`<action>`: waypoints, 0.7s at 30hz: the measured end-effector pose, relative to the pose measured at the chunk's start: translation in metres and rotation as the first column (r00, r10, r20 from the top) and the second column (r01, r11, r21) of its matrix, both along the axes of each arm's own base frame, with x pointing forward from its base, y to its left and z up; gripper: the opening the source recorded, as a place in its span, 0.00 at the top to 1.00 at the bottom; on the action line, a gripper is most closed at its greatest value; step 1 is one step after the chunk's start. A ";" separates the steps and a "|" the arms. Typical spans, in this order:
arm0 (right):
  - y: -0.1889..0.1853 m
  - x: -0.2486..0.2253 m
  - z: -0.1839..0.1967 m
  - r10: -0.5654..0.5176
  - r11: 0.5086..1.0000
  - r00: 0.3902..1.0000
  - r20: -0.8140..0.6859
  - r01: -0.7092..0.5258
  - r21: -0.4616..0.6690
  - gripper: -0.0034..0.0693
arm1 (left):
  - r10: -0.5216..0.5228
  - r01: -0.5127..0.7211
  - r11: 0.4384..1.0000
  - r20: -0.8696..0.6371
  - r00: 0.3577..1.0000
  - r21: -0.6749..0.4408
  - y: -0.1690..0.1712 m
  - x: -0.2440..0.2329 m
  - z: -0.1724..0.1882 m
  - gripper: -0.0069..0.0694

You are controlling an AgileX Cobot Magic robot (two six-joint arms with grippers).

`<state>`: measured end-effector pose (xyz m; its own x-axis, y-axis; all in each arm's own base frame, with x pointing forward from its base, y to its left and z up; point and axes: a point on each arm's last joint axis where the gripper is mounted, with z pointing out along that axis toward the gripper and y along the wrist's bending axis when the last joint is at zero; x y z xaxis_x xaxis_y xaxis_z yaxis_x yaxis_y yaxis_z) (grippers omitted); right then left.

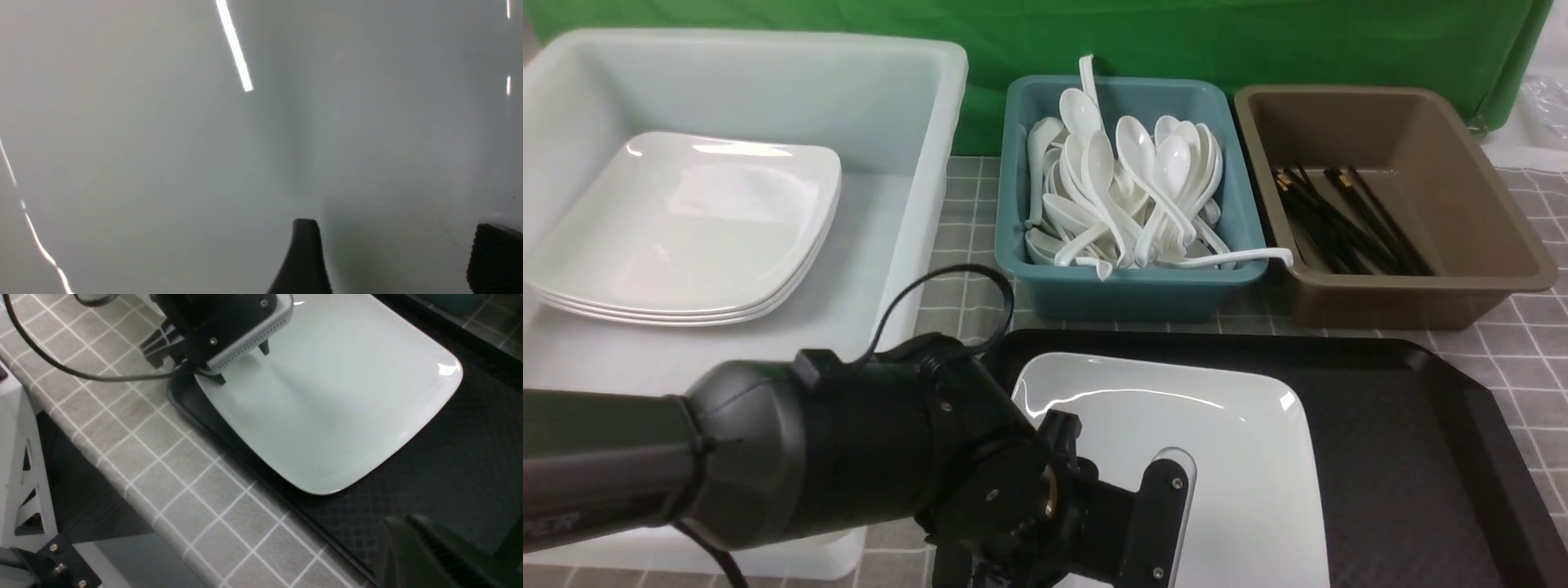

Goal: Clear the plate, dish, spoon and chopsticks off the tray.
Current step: Use the left arm to grab a plate from the dinner plate

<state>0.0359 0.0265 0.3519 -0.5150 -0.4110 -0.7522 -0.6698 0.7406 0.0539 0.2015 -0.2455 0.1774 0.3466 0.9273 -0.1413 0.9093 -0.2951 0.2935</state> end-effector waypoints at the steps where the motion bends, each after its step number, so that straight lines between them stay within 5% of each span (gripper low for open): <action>1: 0.000 0.000 0.000 0.000 1.000 1.000 0.000 0.000 0.000 0.90 | -0.003 0.003 1.000 0.003 1.000 -0.007 0.001 -0.003 0.006 0.29; 9: 0.001 0.000 0.001 0.002 1.000 1.000 0.006 -0.002 0.009 0.89 | 0.020 -0.022 0.997 -0.019 1.000 -0.077 0.012 -0.018 0.040 0.32; 21: 0.002 0.001 0.003 0.007 0.999 1.000 0.025 -0.008 0.035 0.88 | -0.078 0.078 0.997 0.003 0.997 -0.029 0.028 -0.030 0.006 0.32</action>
<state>0.0370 0.0289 0.3548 -0.4928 -0.3878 -0.7789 -0.6767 0.7336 0.0629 0.1717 -0.2177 0.1831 0.4181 0.8929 -0.1670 0.8831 -0.3565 0.3049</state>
